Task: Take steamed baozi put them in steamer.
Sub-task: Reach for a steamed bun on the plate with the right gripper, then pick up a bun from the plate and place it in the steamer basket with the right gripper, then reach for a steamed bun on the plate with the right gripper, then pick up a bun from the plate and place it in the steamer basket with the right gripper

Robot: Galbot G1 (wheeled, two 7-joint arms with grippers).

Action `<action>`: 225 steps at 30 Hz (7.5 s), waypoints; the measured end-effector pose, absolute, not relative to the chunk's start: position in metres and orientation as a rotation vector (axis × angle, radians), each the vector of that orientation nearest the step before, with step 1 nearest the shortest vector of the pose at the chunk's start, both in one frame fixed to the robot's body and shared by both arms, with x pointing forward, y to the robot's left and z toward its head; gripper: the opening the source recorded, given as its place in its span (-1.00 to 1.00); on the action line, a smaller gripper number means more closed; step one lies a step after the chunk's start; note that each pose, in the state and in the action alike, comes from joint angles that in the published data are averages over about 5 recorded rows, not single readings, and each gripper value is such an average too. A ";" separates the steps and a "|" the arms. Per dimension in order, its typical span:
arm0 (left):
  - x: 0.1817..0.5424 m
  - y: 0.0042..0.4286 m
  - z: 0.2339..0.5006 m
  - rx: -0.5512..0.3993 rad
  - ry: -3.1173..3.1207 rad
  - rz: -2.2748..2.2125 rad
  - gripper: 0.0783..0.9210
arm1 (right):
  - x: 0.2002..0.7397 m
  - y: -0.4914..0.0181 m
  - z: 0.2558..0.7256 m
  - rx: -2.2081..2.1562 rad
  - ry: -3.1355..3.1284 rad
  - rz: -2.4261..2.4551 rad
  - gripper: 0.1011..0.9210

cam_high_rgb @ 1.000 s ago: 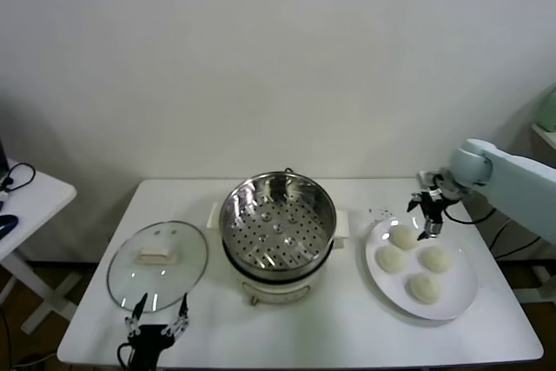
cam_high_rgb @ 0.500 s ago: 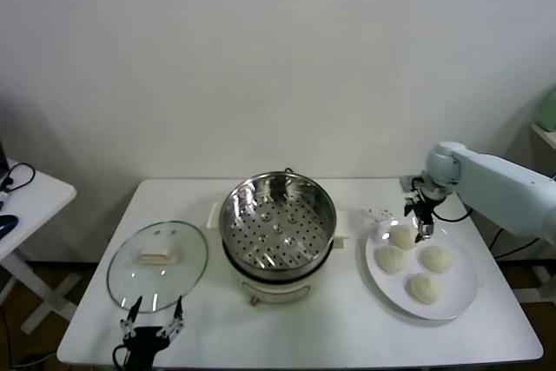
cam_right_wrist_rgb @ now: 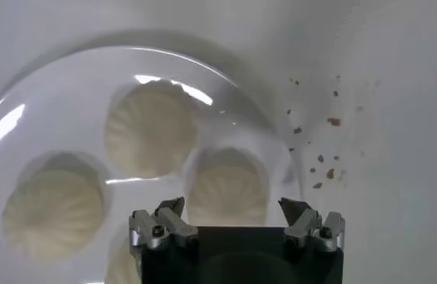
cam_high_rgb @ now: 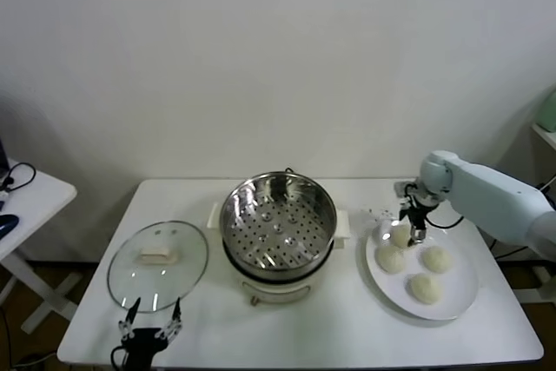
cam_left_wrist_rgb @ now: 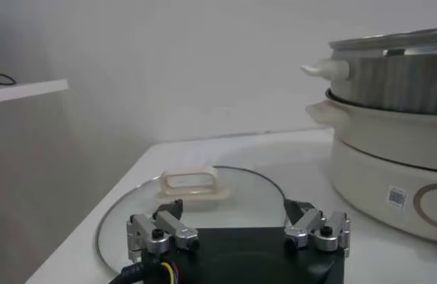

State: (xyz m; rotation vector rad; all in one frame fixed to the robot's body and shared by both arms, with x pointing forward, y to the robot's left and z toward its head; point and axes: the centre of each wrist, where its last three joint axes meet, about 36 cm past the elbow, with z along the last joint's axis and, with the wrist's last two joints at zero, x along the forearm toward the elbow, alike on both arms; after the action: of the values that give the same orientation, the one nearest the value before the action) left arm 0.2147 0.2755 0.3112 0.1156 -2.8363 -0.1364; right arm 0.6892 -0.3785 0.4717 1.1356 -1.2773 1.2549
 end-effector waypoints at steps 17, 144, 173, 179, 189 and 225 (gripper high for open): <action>0.215 0.275 0.306 0.111 -2.824 -0.151 0.77 | 0.679 -0.386 0.461 1.121 -1.324 1.221 0.42; 0.209 0.285 0.286 0.185 -2.798 -0.265 0.77 | 0.572 -0.344 0.521 1.149 -1.346 1.230 0.76; 0.203 0.292 0.278 0.208 -2.770 -0.280 0.77 | 0.603 -0.329 0.459 1.166 -1.346 1.281 0.44; 0.203 0.293 0.277 0.209 -2.769 -0.282 0.77 | 0.606 -0.325 0.459 1.167 -1.346 1.281 0.24; 0.204 0.292 0.279 0.212 -2.774 -0.283 0.77 | 0.612 -0.316 0.485 1.218 -1.326 1.290 0.20; 0.216 0.291 0.295 0.162 -2.817 -0.303 0.77 | 0.615 -0.052 0.756 1.452 -1.472 1.470 0.20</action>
State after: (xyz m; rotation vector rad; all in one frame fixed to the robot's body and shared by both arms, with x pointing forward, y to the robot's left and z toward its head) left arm 0.2164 0.2909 0.2945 0.1623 -2.8172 -0.3028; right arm 0.6153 -0.0518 0.7558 1.4524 -1.4718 1.4702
